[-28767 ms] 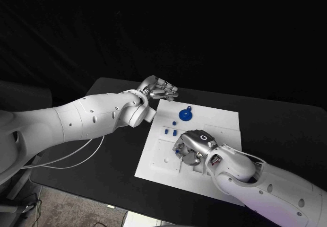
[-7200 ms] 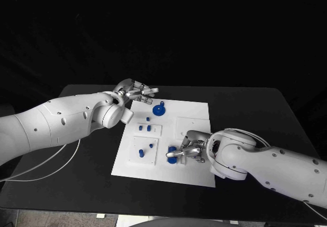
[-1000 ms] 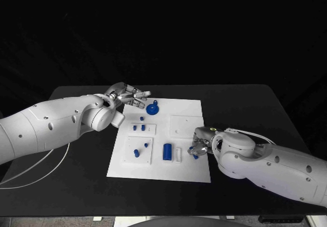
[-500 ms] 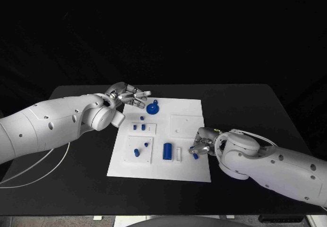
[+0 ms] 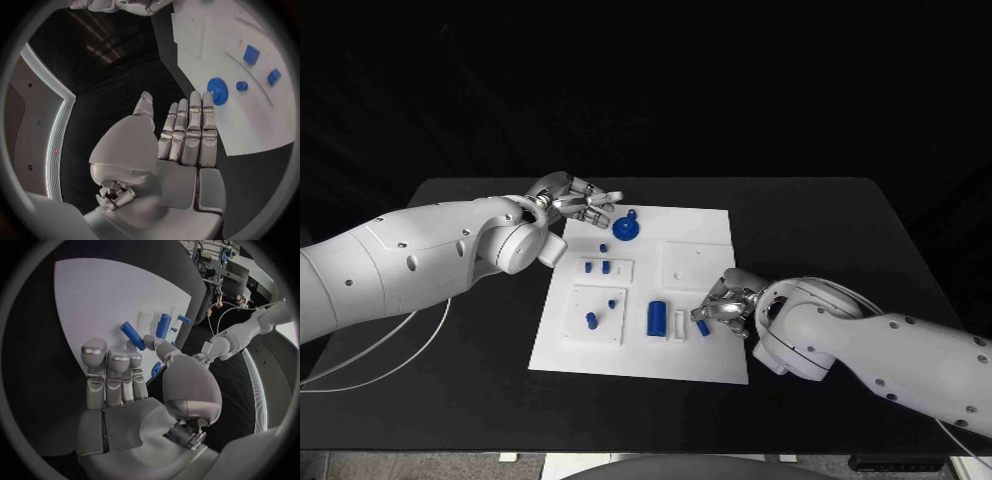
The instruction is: Assemble the parts on the task board
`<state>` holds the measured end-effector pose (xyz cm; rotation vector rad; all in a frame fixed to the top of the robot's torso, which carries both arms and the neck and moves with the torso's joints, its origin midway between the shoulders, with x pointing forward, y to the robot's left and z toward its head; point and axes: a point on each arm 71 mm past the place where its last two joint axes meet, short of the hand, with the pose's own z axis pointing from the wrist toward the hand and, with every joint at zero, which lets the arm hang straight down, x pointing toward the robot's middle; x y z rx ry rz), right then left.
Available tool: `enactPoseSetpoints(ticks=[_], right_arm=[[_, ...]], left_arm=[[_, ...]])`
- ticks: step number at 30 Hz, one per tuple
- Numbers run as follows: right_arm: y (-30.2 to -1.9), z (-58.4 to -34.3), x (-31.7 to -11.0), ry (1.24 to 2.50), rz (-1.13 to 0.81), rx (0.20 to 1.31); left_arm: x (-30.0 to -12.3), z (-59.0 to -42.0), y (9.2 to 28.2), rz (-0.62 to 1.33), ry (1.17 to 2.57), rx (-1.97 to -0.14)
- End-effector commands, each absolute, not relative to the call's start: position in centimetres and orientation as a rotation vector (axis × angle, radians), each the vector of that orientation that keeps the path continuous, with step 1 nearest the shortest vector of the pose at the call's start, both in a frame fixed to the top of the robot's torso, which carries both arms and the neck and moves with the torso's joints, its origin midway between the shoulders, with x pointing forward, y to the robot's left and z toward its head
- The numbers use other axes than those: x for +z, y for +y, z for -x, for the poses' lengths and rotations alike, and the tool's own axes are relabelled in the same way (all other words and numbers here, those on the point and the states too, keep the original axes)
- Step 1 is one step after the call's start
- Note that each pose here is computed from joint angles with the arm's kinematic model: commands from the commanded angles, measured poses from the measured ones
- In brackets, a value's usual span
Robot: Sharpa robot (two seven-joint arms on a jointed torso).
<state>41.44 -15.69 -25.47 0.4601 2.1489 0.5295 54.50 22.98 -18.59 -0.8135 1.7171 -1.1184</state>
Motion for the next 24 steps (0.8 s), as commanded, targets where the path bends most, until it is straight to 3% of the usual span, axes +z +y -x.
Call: enactPoseSetpoints(ticks=[1, 24], right_arm=[[-15.41, -41.15, -25.61, 2.178, -0.563, 0.574], [-14.58, -41.3, -26.11, 2.224, -0.569, 0.575]], left_arm=[[-18.53, -54.44, 22.69, 0.799, 1.729, -1.132], [-18.55, -54.44, 22.67, 0.795, 1.735, -1.13]])
